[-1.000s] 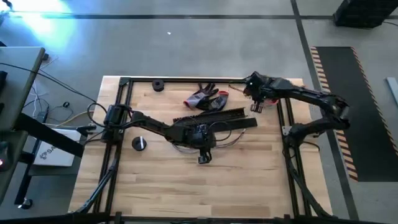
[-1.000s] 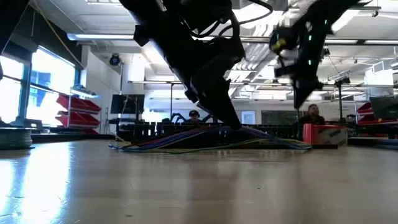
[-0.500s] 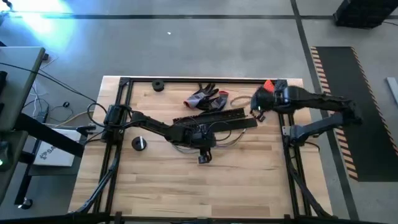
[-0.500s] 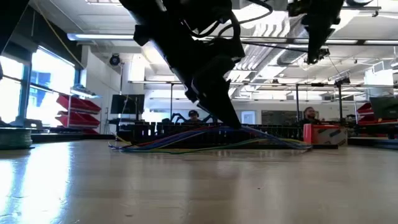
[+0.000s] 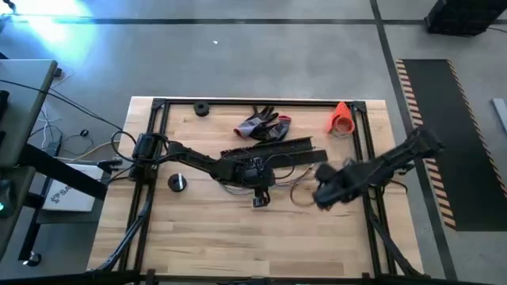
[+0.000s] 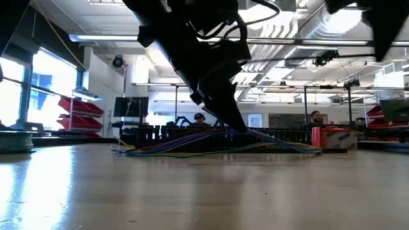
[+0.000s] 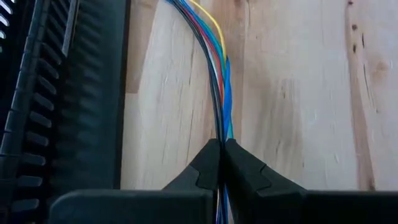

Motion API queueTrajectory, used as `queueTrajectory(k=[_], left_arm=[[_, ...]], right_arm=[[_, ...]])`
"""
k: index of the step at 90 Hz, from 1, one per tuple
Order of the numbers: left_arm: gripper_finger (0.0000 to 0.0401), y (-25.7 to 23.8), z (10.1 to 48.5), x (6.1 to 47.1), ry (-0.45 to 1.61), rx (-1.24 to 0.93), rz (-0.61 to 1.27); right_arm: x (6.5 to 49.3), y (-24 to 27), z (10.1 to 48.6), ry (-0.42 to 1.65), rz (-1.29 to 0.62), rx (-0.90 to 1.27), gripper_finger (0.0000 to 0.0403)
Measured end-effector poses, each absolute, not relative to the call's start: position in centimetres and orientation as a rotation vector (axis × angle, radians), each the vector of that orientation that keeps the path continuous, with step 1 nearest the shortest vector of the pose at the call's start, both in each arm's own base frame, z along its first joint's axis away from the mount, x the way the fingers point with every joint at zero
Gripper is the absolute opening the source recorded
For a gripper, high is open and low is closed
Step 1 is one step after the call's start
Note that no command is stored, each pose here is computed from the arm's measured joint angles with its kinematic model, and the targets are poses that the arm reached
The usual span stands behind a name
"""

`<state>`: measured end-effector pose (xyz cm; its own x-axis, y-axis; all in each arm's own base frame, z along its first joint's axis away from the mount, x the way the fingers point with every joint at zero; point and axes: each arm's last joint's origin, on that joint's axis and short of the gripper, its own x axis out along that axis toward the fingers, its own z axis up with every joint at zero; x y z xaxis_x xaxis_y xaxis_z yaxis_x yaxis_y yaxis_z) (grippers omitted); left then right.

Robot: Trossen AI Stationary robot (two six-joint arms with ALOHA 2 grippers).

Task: Ziptie cables
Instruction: Wrap the cables using a black zip tie

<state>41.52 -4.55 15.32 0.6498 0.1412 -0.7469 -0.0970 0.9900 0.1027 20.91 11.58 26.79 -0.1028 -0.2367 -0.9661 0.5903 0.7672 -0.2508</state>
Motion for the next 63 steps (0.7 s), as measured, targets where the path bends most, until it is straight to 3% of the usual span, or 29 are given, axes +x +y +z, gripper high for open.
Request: queueTrajectory(k=[26,63], left_arm=[[0.0000,-4.6,15.3,41.5,0.853,0.038,0.138],[0.0000,-3.7,15.3,41.6,0.846,-0.021,0.182]], right_arm=[[20.1,17.2,23.0,1.823,-0.685,0.321,0.0000],[19.7,22.6,20.5,1.806,-0.549,0.530,0.0000]])
